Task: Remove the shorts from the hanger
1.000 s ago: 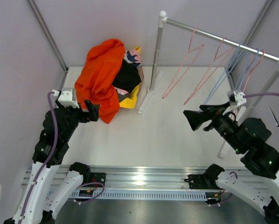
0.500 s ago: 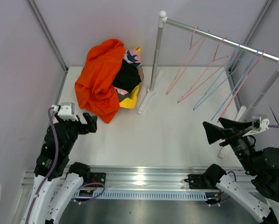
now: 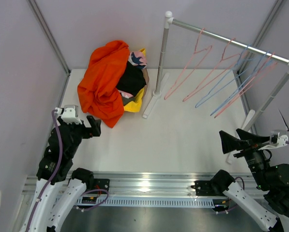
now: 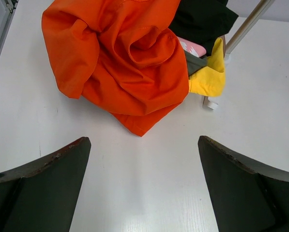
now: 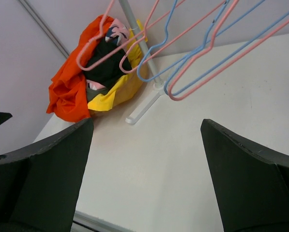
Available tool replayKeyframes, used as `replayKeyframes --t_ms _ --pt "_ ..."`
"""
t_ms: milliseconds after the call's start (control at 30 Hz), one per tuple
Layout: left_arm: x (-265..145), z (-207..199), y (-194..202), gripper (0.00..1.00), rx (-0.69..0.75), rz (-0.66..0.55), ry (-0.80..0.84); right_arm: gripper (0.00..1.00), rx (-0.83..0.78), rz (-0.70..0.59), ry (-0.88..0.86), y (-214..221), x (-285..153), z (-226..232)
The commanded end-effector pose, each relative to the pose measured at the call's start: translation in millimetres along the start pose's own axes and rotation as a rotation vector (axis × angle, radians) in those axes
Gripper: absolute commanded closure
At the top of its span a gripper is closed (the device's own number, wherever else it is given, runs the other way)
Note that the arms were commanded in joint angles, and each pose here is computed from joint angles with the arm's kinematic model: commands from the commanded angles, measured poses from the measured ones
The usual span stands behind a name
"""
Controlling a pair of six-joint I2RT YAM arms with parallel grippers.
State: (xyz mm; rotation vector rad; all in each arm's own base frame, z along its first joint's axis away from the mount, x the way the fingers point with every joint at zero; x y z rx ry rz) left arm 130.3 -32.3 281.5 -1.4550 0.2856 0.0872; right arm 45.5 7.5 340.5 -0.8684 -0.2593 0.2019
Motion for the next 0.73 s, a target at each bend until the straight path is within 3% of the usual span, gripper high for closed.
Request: replayKeyframes --t_ms 0,700 --pt "3.7 -0.4 -0.5 0.01 -0.008 0.011 -0.010 0.01 -0.017 0.006 -0.024 3.1 2.4 0.7" --pt "12.5 1.7 5.4 0.01 -0.010 0.075 -0.058 0.01 -0.018 0.011 -0.060 7.5 0.8 0.2"
Point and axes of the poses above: each gripper's point midway between its finger pads, its own x axis out along the fingers, its own z axis along the line the jaws close on, y = z × x, the point moved 9 cm from there along -x, back along the fingers, and after that the axes turned 15 degrees about x, right-handed, at the moved point
